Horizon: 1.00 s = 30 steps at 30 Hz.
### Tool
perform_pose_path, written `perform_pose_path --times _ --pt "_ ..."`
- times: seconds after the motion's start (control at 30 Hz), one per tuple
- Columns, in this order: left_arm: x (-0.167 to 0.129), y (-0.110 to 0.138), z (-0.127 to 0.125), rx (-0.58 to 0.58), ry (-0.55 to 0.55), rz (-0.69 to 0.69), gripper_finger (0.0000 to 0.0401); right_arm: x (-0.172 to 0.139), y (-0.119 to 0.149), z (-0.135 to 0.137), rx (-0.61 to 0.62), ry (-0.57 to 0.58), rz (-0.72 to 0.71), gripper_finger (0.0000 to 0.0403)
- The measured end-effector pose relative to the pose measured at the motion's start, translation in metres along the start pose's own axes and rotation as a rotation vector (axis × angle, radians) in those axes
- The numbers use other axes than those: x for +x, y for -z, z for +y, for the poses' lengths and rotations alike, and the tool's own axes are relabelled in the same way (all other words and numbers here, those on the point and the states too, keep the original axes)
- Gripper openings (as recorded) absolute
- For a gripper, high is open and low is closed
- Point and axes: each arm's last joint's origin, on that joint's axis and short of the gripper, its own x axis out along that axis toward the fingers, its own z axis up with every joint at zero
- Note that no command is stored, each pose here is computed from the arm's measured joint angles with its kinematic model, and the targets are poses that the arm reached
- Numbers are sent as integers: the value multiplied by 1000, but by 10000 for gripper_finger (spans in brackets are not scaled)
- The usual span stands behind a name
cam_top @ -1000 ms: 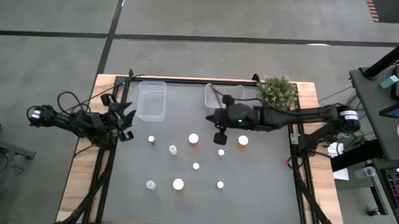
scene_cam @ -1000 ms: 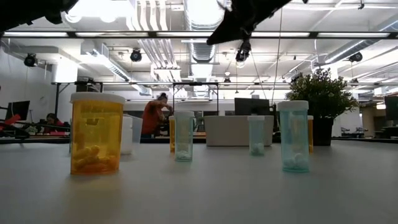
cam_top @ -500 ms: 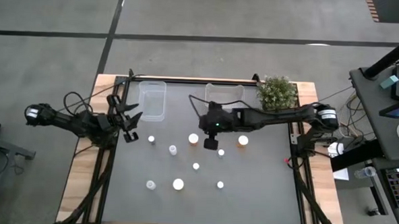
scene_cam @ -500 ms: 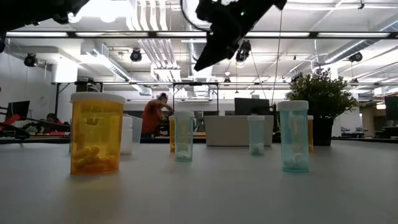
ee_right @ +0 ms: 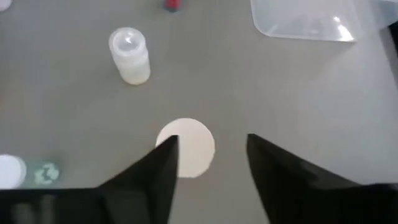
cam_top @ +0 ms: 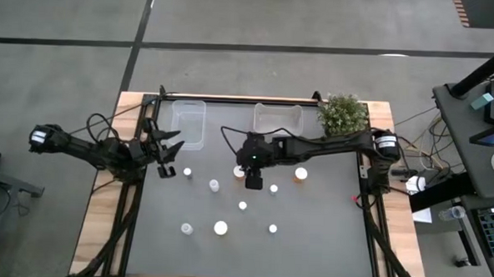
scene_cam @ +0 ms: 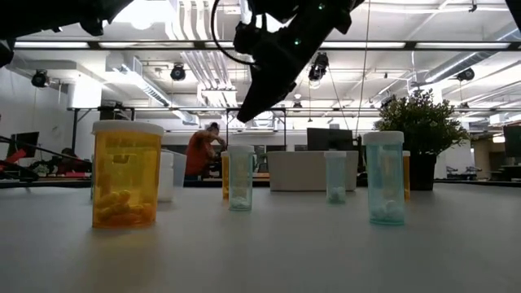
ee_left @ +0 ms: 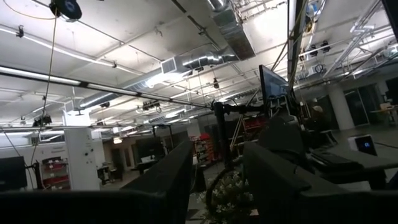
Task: Pick and place medicine bottles into bin by pill shape (circle, oval)
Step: Put the top left orange capsule bottle into the gray bin
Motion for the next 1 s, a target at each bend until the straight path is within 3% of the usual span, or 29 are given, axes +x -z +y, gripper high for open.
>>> perform_pose_path --times 0.23,0.4,1.0 --pt "0 0 0 -1 -7 0 129 19 8 4 23 -55 39 301" --pt "0 0 0 3 -8 0 129 33 14 5 22 -58 74 342" --pt "0 -1 1 3 -24 -6 129 56 20 8 21 -57 62 324"
